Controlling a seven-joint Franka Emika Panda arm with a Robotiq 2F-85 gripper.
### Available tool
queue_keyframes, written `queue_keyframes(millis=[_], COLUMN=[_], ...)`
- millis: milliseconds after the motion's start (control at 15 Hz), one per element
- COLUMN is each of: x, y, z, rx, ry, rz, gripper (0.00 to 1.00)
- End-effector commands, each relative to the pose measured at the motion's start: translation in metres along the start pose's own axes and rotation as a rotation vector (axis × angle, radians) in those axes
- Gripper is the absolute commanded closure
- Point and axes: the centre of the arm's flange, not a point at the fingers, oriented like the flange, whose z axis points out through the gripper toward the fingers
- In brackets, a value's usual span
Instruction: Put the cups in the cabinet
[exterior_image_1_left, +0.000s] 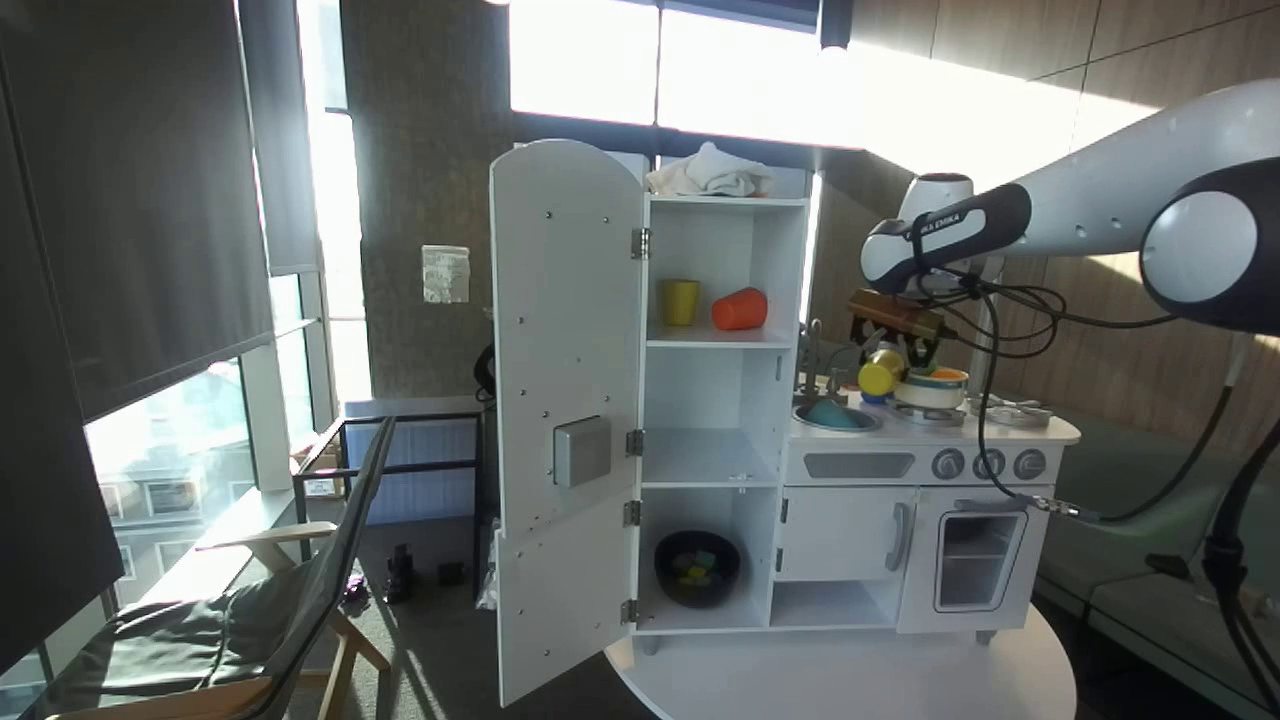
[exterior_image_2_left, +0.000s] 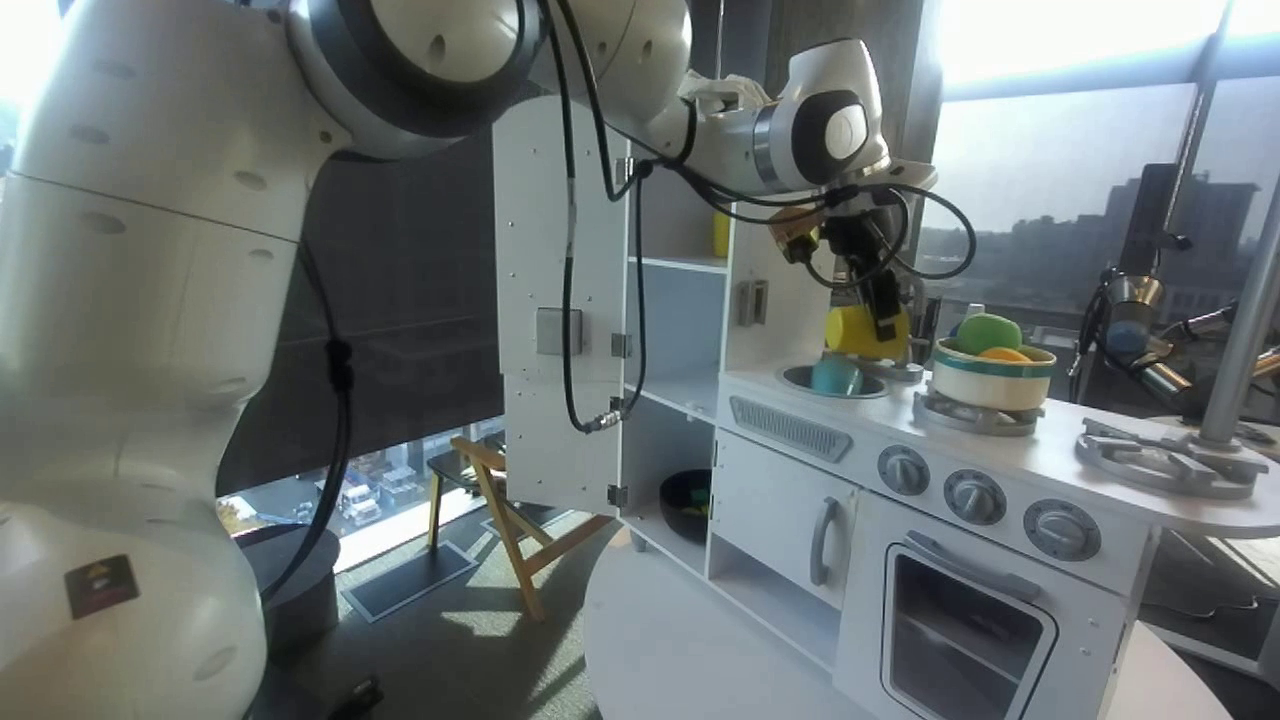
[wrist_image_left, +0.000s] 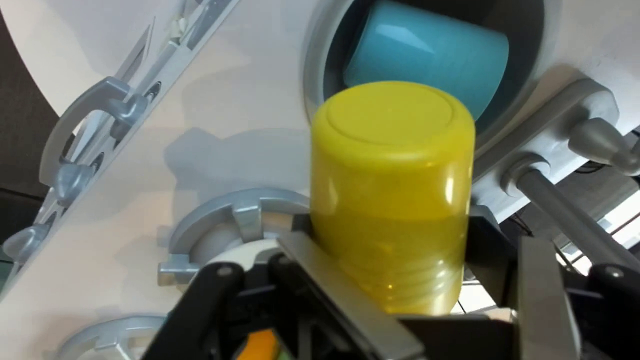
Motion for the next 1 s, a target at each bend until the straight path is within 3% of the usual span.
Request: queue_keyframes(millis=[0, 267, 667, 933], x=[-0.016, -0.054, -0.152, -0.216], y=[0.035, 0.069, 0.084, 0.092], z=[-0.052, -0.08, -0.096, -0.126], rx=[0.029, 0.063, 0.094, 0.148], ry=[-0.001, -0.089, -0.256, -0.232], rz=[0.004, -0.045, -0.247, -0.471], gripper=[0.47, 0.47, 0.47, 0.47])
